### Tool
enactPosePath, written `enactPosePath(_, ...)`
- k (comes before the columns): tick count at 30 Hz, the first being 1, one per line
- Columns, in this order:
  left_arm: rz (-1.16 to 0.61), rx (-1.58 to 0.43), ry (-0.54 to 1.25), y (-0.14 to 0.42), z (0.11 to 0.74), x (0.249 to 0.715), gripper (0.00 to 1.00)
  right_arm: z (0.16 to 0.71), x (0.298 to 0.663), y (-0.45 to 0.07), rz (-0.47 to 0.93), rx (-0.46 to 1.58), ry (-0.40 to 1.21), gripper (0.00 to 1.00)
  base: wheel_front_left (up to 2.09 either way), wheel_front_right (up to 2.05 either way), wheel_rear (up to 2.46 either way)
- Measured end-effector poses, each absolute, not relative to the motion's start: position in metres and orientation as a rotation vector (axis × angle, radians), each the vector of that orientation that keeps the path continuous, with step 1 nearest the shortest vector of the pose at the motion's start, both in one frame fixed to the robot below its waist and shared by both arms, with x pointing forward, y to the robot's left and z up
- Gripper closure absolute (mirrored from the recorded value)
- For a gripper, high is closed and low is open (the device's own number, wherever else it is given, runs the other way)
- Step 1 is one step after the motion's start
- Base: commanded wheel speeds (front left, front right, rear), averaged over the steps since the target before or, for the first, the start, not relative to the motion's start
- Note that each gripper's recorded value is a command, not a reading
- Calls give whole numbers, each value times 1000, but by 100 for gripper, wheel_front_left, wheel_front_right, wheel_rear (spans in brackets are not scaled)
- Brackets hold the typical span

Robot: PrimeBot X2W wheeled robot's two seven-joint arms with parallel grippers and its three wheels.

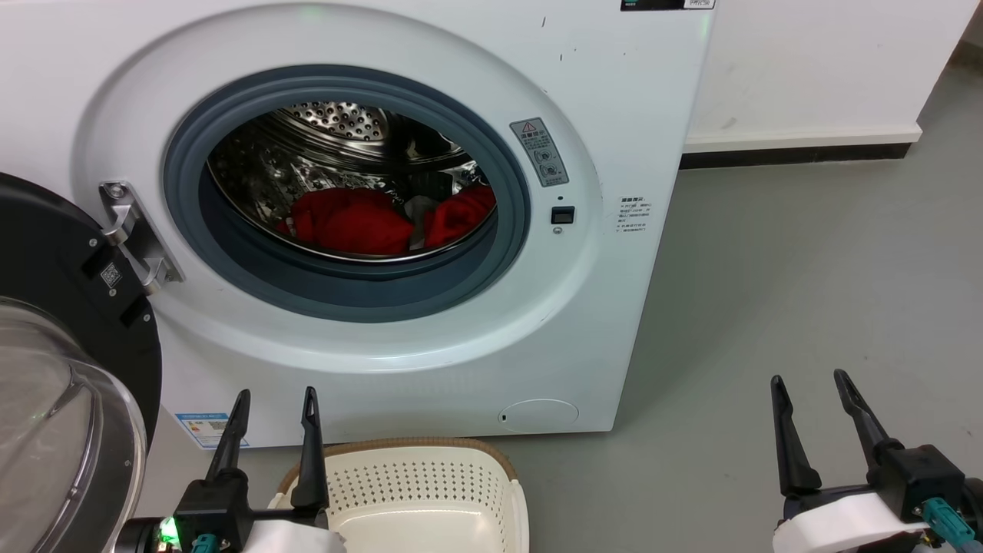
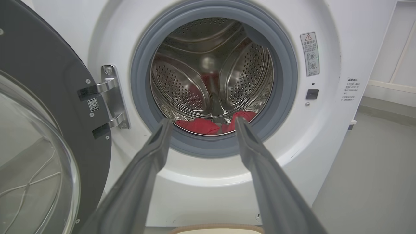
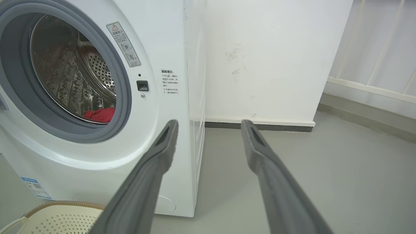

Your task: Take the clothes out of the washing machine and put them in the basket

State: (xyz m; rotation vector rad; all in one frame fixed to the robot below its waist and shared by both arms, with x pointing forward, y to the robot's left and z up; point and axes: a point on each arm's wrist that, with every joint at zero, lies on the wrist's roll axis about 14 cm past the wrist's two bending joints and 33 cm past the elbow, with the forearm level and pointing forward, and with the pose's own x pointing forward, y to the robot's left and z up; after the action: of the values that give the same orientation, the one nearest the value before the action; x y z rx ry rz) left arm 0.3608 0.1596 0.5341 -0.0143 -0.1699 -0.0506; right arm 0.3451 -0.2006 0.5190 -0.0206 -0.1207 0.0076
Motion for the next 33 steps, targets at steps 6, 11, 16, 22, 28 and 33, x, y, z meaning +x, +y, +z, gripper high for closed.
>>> enactPosePath(6, -59, 0, -163, 159, 532, 361, 0, 519, 345, -200, 8, -12, -121, 0, 0, 0, 0)
enactPosePath(11, -63, 4, -163, 158, 531, 360, 0, 519, 346, -202, 4, -4, -123, 0, 0, 0, 0)
enactPosePath(16, -64, 2, -162, 157, 531, 360, 0, 519, 346, -202, 3, -4, -121, 0, 0, 0, 0)
enactPosePath(22, -86, 20, -111, 152, 514, 364, 0, 516, 347, -215, -35, -25, -110, 0, 0, 0, 0)
enactPosePath(28, -178, 77, -89, 134, 504, 398, 0, 515, 364, -232, -82, -36, -103, 0, 0, 0, 0)
enactPosePath(33, -227, 120, -104, 134, 500, 453, 0, 502, 384, -253, -143, -30, -67, 0, 0, 0, 0)
